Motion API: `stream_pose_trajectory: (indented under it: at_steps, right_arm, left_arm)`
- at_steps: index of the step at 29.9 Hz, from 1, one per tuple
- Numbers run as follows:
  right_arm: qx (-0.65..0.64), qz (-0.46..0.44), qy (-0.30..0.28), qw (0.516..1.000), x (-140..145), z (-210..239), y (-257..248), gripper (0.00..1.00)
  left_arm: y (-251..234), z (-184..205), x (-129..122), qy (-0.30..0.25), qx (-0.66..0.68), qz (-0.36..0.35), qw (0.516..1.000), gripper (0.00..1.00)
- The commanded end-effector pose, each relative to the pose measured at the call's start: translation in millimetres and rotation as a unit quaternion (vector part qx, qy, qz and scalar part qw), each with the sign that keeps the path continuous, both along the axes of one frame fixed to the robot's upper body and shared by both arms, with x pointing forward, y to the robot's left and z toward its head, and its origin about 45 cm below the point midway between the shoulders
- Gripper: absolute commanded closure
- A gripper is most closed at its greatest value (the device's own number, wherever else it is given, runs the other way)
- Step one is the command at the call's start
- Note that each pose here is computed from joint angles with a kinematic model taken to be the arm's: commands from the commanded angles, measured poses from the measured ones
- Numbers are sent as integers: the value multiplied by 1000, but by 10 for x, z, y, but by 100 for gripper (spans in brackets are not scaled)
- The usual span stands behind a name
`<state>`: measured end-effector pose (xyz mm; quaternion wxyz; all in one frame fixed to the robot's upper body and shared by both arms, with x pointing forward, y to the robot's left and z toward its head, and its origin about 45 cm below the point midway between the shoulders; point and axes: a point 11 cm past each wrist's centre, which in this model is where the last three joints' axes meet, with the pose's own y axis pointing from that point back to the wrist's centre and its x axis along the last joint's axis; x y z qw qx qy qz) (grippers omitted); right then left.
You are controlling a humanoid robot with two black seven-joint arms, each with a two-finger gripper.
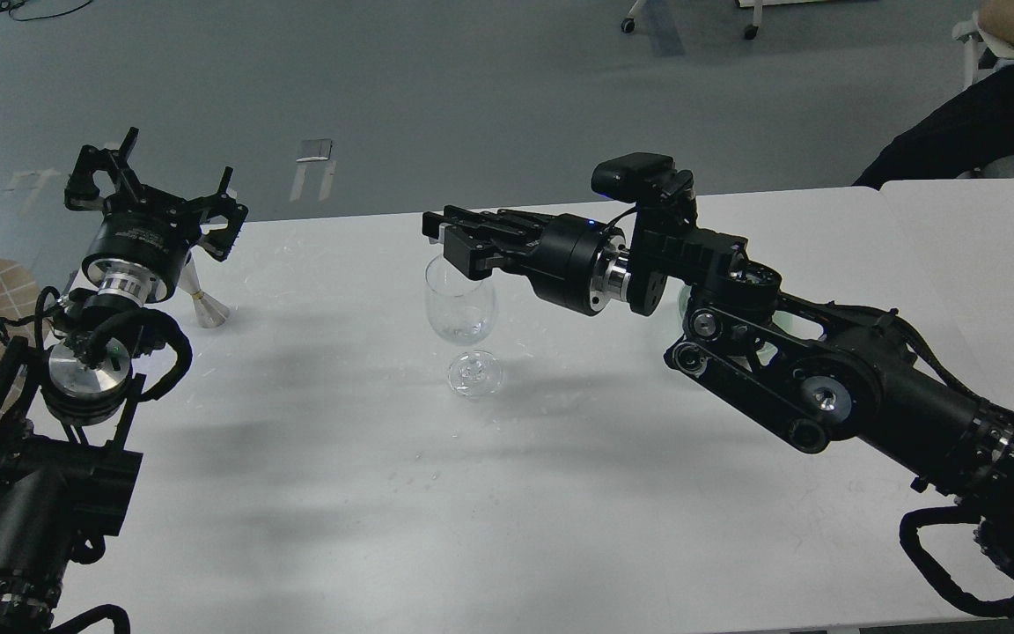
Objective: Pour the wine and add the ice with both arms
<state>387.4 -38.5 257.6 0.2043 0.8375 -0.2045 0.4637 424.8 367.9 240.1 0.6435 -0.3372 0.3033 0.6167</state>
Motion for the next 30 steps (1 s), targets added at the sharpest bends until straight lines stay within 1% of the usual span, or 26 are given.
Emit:
stream_pose_trajectory:
  at_steps: [1,3,5,8,10,11,13,14,15,16,17,19,21,25,30]
  right_arm:
    - [0,-1,0,1000,4,0,-11,64]
    - [-1,-2,0,1000,9,-2,-24,60]
    - [-1,-2,0,1000,9,-1,-24,59]
    - [0,-2,-1,1000,14,9,-24,55]
    - [1,-3,-1,1000,17,14,-26,49]
    - [2,-3,-1,1000,17,21,-25,41]
    - [7,-3,-2,1000,20,38,-17,32]
    - [9,-5,-3,1000,28,54,-19,26]
    - [15,-7,-4,1000,37,78,-16,17]
    - [20,-10,-7,1000,48,103,-22,12]
    - [35,-20,-12,999,86,169,-44,4]
    - [59,-31,-17,998,133,273,-50,1]
    - [115,-46,-15,992,184,485,25,0]
    - [168,-86,2,982,315,583,-210,0]
    - [244,-149,20,958,572,753,-574,0]
  left_arm:
    - [19,3,-2,0,-1,3,1000,2]
    - [38,16,-3,0,1,4,1000,2]
    - [52,17,-4,1,3,5,1000,2]
    - [52,17,-4,1,3,5,1000,2]
    - [52,17,-4,1,3,5,1000,2]
    - [58,19,-5,1,3,5,1000,2]
    - [50,21,-4,0,3,5,1000,2]
    - [50,21,-4,0,3,5,1000,2]
    - [50,21,-4,0,3,5,1000,2]
    - [51,22,-4,-1,3,5,1000,2]
    - [55,24,-4,0,4,5,1000,2]
    - [55,24,-4,0,3,5,1000,2]
    - [60,34,-1,-1,5,6,1000,2]
    - [64,30,-6,-1,7,5,1000,2]
    - [60,31,-10,-4,8,2,1000,2]
